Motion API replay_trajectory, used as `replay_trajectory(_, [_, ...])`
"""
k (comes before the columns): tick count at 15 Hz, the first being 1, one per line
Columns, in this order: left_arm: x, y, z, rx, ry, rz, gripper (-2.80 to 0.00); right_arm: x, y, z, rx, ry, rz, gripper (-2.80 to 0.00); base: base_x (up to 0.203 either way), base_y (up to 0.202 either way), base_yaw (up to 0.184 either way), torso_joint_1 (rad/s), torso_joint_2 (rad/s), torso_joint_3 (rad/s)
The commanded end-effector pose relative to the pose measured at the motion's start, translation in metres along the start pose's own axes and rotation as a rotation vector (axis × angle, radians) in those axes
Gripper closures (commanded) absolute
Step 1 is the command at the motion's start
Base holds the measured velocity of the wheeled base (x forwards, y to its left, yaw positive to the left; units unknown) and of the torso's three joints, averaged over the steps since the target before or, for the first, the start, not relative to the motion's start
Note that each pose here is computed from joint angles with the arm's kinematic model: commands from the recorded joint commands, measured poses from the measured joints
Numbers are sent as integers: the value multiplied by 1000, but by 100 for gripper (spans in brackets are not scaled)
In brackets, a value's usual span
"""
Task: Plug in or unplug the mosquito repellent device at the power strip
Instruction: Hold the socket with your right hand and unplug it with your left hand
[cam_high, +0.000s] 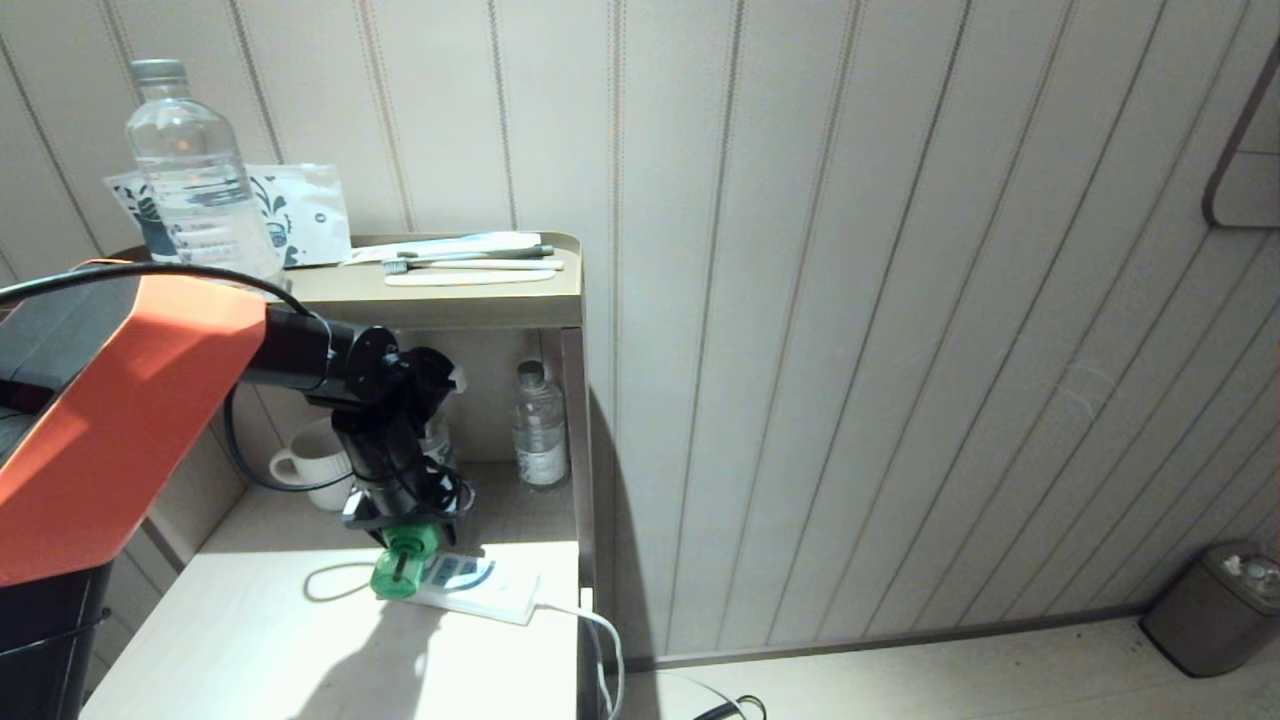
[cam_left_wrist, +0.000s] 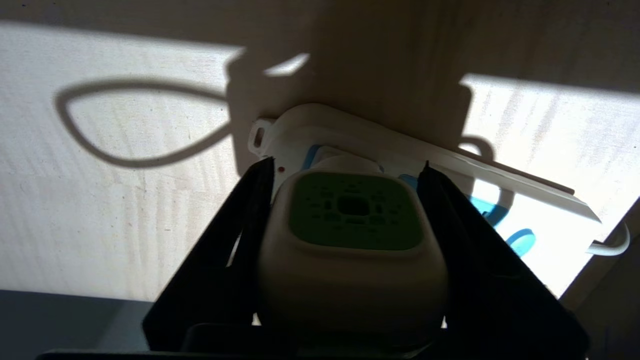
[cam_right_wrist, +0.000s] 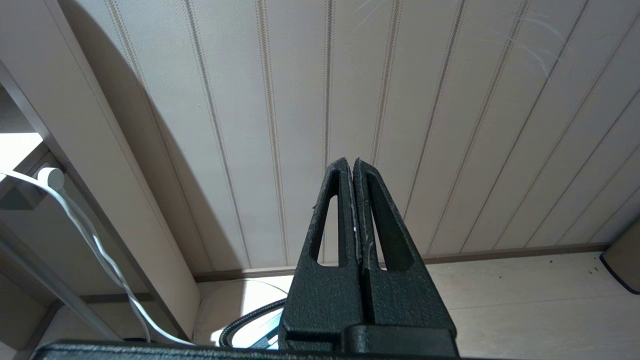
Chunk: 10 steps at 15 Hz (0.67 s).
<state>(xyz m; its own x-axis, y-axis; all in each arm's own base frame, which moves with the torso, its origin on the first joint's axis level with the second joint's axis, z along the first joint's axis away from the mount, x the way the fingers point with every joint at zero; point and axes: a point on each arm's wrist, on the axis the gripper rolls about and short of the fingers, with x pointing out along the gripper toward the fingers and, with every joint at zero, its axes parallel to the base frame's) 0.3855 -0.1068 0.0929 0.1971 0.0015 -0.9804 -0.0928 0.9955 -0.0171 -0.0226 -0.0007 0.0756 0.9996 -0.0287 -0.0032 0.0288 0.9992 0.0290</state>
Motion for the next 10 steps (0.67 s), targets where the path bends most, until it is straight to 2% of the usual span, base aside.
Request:
replay_trajectory(1, [-2, 0, 1, -3, -3, 1, 0, 0, 0, 0, 0, 0, 0, 0, 0, 0, 0, 0, 0, 0])
replay_trajectory(10, [-3, 1, -3, -8, 7, 3, 0, -2, 0, 4, -30, -16, -1, 0, 0, 0, 0, 0, 0, 0])
